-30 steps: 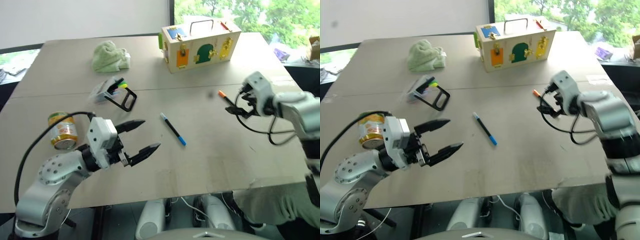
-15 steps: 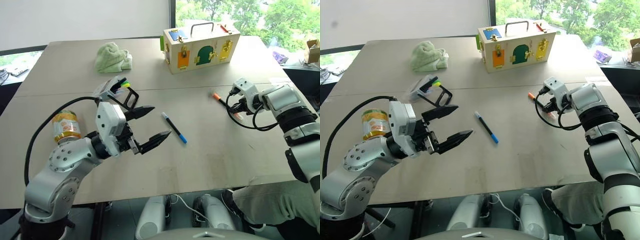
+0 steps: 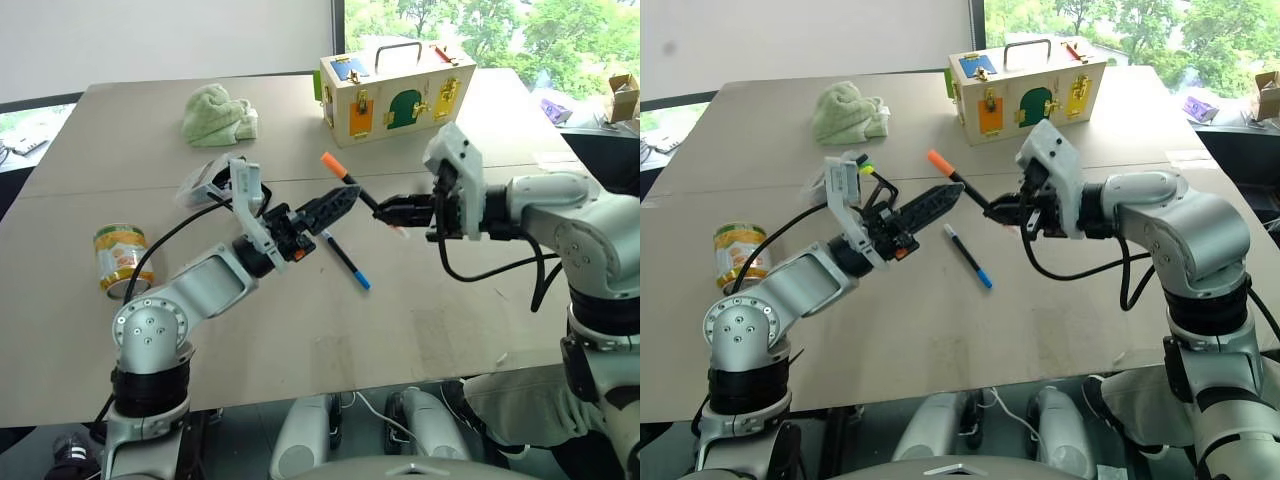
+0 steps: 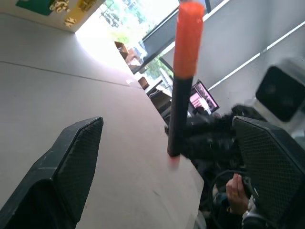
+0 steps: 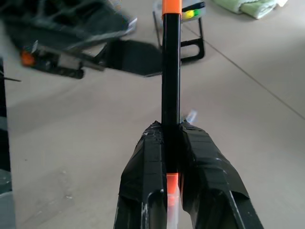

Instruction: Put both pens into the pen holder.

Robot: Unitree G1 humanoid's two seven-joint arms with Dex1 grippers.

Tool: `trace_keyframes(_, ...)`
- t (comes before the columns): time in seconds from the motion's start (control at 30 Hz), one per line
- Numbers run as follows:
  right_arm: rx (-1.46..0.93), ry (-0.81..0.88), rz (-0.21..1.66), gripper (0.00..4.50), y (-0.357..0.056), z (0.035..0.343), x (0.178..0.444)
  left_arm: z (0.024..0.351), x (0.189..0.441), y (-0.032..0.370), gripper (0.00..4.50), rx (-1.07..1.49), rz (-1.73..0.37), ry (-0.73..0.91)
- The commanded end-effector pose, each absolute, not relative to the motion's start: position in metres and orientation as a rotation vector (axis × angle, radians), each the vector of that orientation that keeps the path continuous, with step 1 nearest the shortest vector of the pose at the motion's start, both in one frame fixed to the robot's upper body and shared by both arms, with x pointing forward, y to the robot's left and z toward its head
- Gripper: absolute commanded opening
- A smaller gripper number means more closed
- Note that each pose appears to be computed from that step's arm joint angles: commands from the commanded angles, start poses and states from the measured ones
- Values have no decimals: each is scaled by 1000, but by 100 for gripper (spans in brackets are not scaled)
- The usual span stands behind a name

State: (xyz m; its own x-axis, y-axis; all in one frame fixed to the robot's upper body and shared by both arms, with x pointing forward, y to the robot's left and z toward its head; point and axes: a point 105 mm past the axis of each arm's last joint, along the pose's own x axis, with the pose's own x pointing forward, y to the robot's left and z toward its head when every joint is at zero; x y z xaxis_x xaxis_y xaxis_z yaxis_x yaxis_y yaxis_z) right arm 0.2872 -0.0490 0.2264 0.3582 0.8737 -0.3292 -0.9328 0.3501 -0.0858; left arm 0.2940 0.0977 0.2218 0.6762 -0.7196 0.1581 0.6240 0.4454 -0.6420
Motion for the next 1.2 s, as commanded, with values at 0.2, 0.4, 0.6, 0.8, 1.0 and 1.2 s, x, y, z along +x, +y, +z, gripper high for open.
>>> trace_keyframes(0.2, -303, 196, 1181, 0, -40, 233, 278, 239, 288, 90, 90, -740, -893, 96)
trace_keyframes(0.4, -271, 126, 1202, 0, -36, 241, 277, 240, 286, 101, 5, -727, -851, 70)
trace_keyframes(0.6, -246, -74, 1203, 254, -52, 271, 276, 281, 299, 143, 0, -377, -626, -200)
trace_keyframes(0.8, -335, -186, 1190, 446, -67, 277, 271, 312, 293, 151, 0, 314, -411, -443)
trace_keyframes(1.0, -424, -242, 1153, 446, -72, 273, 272, 290, 304, 175, 0, 822, -203, -429)
trace_keyframes(1.2, -445, -242, 1117, 446, -71, 269, 278, 270, 322, 187, 0, 885, -181, -351)
